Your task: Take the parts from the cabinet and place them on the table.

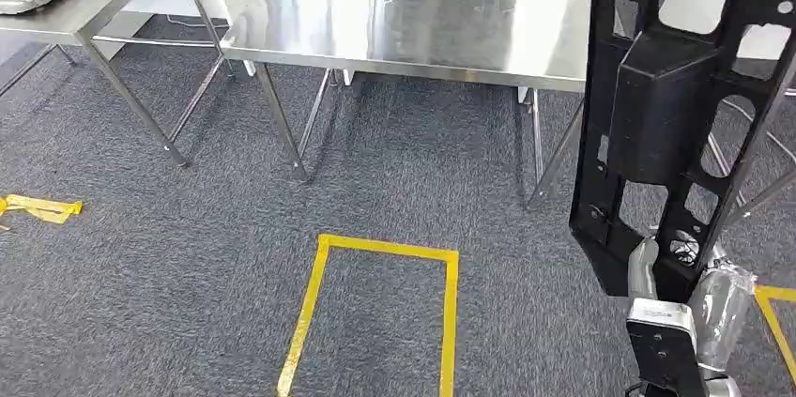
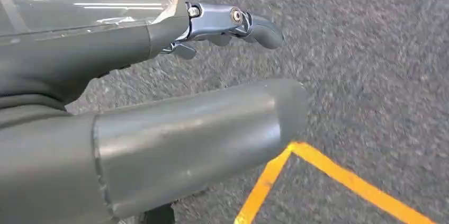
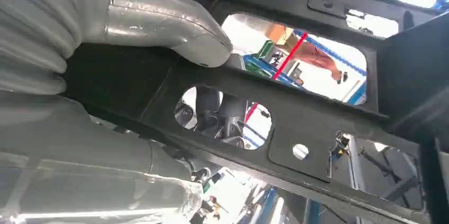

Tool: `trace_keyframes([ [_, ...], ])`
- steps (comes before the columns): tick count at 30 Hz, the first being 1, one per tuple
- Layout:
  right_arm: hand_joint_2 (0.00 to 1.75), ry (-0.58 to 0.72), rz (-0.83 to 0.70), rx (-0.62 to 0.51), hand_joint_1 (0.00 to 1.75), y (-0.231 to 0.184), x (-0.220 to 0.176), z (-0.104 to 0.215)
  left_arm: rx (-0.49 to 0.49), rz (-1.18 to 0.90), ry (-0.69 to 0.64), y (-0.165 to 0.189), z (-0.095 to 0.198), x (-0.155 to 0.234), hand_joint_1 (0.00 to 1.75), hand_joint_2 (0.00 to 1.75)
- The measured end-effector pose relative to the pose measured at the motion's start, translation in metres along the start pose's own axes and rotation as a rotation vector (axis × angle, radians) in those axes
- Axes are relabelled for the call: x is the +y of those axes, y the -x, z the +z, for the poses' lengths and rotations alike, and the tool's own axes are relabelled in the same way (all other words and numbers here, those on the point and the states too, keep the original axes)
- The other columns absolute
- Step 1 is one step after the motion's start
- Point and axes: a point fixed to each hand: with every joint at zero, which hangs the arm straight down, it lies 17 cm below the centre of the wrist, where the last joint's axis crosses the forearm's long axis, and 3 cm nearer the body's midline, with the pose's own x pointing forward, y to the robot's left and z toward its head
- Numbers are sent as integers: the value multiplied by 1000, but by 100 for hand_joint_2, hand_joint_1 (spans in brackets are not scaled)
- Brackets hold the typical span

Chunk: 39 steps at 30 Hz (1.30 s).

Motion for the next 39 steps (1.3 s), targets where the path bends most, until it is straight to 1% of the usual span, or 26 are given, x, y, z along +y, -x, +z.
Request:
trace_keyframes([
  [1,175,-6,-1,5,171,2,2,1,-2,-11,-6,0,-2,6,0,0],
  [12,175,-26,-58,60,171,13,12,3,-7,-48,28,-2,-2,-2,0,0],
  [15,175,-23,-63,59,171,12,15,1,-11,-54,37,-3,-2,-3,0,0],
  [18,175,-32,-70,68,171,14,20,2,-23,-80,12,-7,-6,8,0,0],
  [20,175,-34,-69,69,171,13,22,2,-19,-84,12,-6,-6,8,0,0],
  [29,175,-28,-57,87,171,28,12,9,-11,-52,58,-1,0,-8,0,0],
  [39,175,-30,-57,94,171,31,13,11,-8,-45,66,-1,1,-9,0,0],
])
